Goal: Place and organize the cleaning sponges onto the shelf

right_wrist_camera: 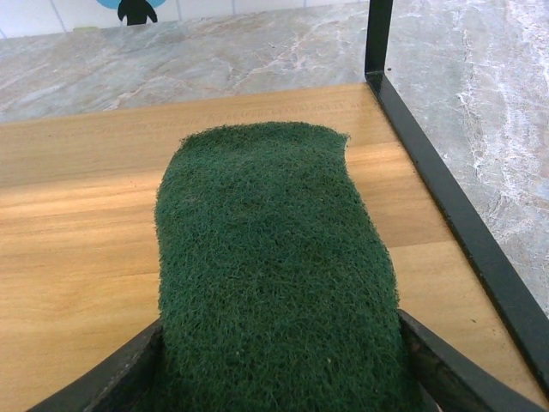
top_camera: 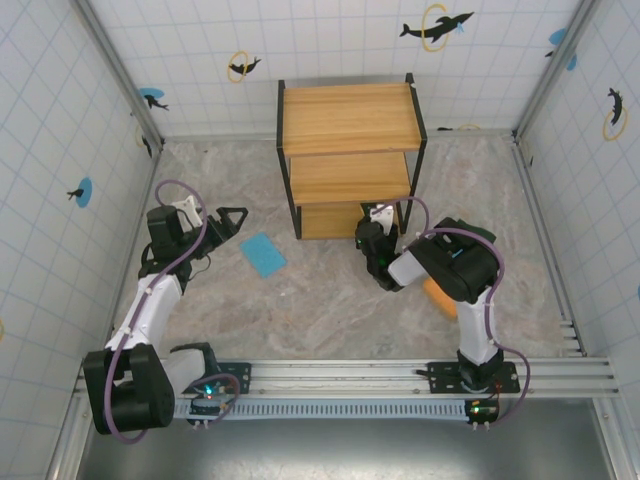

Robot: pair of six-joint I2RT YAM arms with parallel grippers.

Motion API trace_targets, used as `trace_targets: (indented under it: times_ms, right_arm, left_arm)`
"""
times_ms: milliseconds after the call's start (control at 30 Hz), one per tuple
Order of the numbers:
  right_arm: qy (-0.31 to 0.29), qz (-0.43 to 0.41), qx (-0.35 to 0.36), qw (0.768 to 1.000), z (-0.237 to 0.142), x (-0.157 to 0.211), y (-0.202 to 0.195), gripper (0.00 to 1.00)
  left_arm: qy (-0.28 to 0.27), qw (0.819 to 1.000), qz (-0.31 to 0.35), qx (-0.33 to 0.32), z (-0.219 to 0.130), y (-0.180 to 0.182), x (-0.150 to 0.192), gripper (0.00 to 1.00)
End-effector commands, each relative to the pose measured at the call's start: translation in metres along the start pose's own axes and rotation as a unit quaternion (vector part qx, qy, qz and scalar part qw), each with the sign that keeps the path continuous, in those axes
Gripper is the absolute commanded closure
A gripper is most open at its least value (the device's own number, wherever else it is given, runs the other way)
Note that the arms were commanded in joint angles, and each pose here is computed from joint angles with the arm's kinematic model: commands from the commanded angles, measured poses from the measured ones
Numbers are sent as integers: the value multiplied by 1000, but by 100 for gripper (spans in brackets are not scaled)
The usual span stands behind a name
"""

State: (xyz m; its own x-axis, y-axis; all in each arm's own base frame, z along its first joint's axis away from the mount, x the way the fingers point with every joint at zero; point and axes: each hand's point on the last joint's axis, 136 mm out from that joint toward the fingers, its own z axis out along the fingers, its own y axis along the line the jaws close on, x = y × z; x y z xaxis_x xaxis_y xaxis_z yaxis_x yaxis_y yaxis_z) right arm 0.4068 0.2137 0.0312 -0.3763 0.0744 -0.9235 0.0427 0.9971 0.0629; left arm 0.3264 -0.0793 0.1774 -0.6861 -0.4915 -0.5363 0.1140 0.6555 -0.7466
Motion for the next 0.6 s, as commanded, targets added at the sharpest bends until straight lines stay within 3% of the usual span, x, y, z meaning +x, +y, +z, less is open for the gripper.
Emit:
trace_targets:
  times_ms: [0,567]
  right_arm:
    - [-21,25,3,999,1,-26,4,34]
    - [-36,32,-13,999,-5,-30,2,25]
  left_arm:
    - [-2,1000,3,9,-1,-1,-1,2]
    - [-3,1000,6,4,-1,-1,-1,2]
